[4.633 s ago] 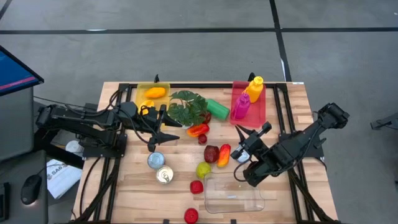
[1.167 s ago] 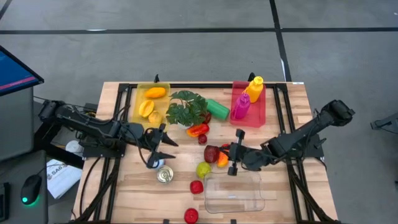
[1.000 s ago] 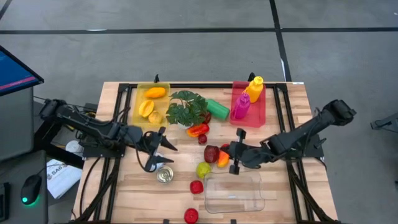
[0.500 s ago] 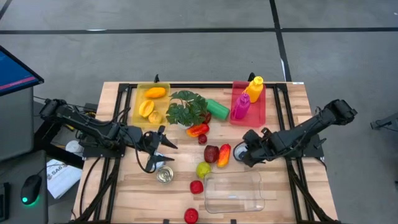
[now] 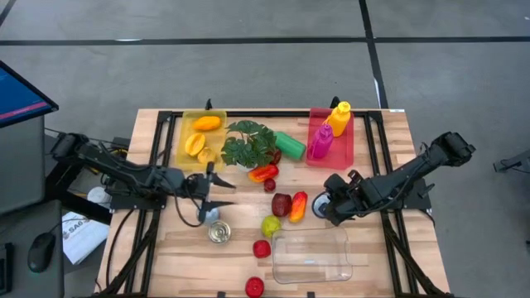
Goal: Pick & Place Food Item
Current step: Put the blue tuna can into the transparent bin
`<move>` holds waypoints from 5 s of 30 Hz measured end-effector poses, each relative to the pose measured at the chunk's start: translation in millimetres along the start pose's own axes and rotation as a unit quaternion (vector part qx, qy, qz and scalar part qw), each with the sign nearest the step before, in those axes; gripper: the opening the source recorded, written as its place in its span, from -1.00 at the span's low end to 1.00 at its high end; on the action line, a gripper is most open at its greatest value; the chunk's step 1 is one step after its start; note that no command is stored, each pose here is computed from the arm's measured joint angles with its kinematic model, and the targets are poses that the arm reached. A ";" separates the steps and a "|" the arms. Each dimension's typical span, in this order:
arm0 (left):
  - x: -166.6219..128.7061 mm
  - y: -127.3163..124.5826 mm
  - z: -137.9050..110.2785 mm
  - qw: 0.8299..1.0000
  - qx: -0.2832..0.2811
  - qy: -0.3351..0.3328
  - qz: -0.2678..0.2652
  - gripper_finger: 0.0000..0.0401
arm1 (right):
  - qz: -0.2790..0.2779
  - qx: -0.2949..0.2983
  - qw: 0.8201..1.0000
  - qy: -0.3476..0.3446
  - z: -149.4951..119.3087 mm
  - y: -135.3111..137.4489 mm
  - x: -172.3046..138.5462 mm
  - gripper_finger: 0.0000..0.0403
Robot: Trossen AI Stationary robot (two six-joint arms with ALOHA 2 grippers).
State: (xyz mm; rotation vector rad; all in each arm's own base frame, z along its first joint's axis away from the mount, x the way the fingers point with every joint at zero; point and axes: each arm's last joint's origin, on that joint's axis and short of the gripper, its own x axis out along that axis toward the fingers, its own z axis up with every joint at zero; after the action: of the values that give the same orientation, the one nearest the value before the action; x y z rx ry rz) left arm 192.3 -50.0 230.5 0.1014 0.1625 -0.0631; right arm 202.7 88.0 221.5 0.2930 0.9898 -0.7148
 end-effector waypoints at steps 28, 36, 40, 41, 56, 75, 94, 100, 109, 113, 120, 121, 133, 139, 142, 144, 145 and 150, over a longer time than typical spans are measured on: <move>-44.6 16.1 -13.3 0.997 -0.016 -0.070 0.028 -0.20 | 0.030 0.015 0.999 0.035 -49.3 -13.2 40.1 -1.00; -44.6 16.1 -13.3 0.997 -0.017 -0.070 0.027 -0.21 | 0.041 0.037 0.998 0.033 -71.1 -21.3 58.9 -1.00; -44.6 16.1 -13.3 0.997 -0.017 -0.070 0.027 -0.22 | 0.047 0.039 0.998 0.029 -71.8 -20.3 59.0 -1.00; -44.6 16.1 -13.3 0.997 -0.017 -0.070 0.027 -0.23 | 0.044 0.039 0.998 0.024 -71.6 -20.7 59.1 -1.00; -44.6 16.1 -13.3 0.997 -0.017 -0.070 0.028 -0.24 | 0.065 0.061 0.996 -0.028 -62.6 -26.0 47.4 -1.00; -44.6 16.1 -13.3 0.997 -0.017 -0.070 0.028 -0.23 | 0.058 0.067 0.996 -0.008 -65.7 -22.2 52.9 -1.00; -44.6 16.1 -13.1 0.997 -0.017 -0.070 0.028 -0.23 | 0.041 0.080 0.995 0.045 -70.9 -27.3 53.8 -1.00; -44.6 16.1 -13.1 0.997 -0.026 -0.070 0.027 -0.23 | 0.041 0.084 0.993 0.067 -72.6 -28.1 53.8 -1.00; -44.6 16.1 -13.1 0.997 -0.026 -0.070 0.027 -0.23 | 0.040 0.079 0.990 0.108 -75.3 -29.6 53.3 -1.00; -44.6 16.1 -13.1 0.997 -0.027 -0.070 0.027 -0.23 | 0.031 0.076 0.987 0.135 -76.5 -32.3 54.0 -1.00; -44.6 16.1 -13.1 0.997 -0.030 -0.071 0.026 -0.23 | 0.009 0.078 0.982 0.174 -76.0 -38.5 55.8 -1.00; -44.6 16.1 -13.2 0.997 -0.030 -0.070 0.026 -0.23 | 0.004 0.076 0.980 0.183 -76.5 -39.8 55.8 -1.00; -44.6 16.1 -13.1 0.997 -0.030 -0.070 0.027 -0.23 | 0.005 0.065 0.973 0.223 -80.4 -40.0 51.6 -1.00; -44.6 16.1 -13.1 0.997 -0.030 -0.070 0.027 -0.23 | 0.016 0.055 0.971 0.233 -69.6 -30.6 34.1 -1.00; -44.6 16.1 -13.0 0.997 -0.030 -0.070 0.026 -0.23 | 0.006 0.045 0.971 0.235 -61.7 -27.9 20.2 -1.00; -44.6 16.1 -13.0 0.997 -0.030 -0.070 0.026 -0.23 | 0.008 0.044 0.971 0.235 -55.5 -24.8 10.8 -1.00; -44.6 16.1 -13.0 0.997 -0.030 -0.071 0.026 -0.23 | 0.011 0.047 0.971 0.234 -52.3 -23.3 6.7 -1.00; -44.6 16.1 -13.0 0.997 -0.030 -0.070 0.026 -0.23 | 0.042 0.061 0.971 0.226 -40.8 -14.6 -5.3 -1.00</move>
State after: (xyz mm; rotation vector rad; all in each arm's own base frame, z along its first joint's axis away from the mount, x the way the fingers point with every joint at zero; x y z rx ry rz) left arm 147.5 -30.2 226.5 0.0415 0.0206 -0.0125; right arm 164.4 101.1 205.4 0.6221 1.3572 -0.6445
